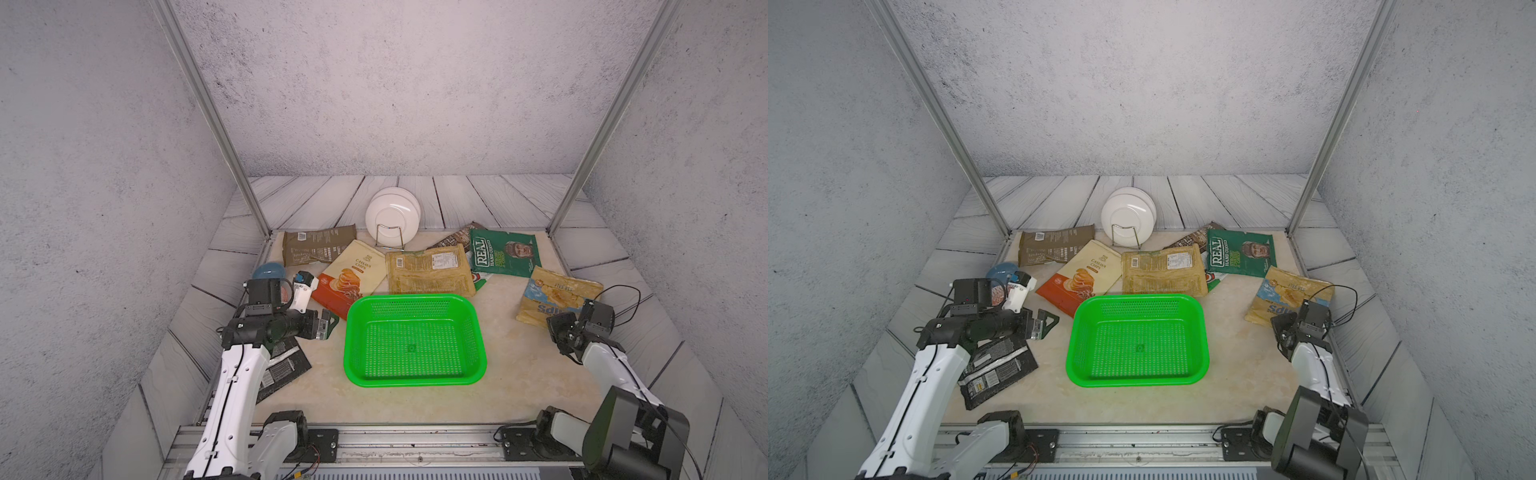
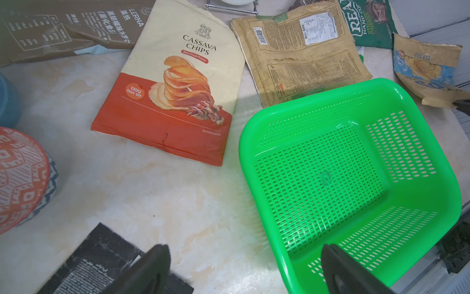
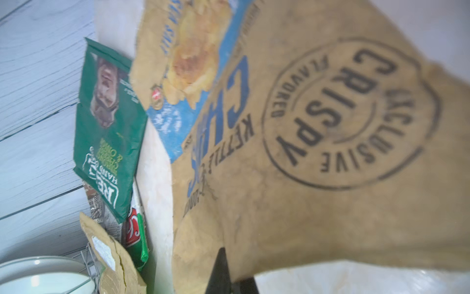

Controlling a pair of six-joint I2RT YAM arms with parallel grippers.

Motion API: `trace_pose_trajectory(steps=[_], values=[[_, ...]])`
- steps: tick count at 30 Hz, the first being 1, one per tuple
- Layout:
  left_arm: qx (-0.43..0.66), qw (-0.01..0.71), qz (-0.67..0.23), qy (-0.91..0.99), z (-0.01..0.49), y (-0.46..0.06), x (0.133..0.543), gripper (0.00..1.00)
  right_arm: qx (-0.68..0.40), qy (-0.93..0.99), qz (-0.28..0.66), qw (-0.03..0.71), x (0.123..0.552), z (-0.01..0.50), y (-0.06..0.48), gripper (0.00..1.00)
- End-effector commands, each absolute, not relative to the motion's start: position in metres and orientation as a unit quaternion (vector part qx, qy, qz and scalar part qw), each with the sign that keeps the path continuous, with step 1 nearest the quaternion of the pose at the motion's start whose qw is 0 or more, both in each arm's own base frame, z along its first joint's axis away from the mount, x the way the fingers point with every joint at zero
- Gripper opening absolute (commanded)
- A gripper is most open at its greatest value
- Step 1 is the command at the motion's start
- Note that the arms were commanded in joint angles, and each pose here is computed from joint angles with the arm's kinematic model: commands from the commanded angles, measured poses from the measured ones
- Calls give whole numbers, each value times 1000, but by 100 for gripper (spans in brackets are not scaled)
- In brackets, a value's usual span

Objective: Put the potato chips into the basket
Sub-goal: Pick up the potato chip from the center of the board.

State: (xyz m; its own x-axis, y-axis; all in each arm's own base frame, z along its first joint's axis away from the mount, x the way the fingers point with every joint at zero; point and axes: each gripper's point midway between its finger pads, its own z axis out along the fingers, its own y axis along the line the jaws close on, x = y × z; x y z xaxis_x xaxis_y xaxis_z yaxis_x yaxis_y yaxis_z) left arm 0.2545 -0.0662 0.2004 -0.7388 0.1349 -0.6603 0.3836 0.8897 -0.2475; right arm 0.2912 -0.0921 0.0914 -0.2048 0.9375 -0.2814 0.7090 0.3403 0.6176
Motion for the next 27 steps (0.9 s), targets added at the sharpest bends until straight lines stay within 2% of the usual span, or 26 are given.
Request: trace_pose_trajectory(steps=[1,15,20,27], values=[[149,333,-192,911,198,-68,252,99,494,780,167,347,287,124,-89,0],[148,336,-188,911,199,-67,253,100,386,795,203,422,286,233,-54,0],[148,337,-186,911,199,-66,254,100,338,786,250,454,281,279,-30,0],[147,335,-187,912,198,-67,254,100,211,786,342,471,278,342,28,0]])
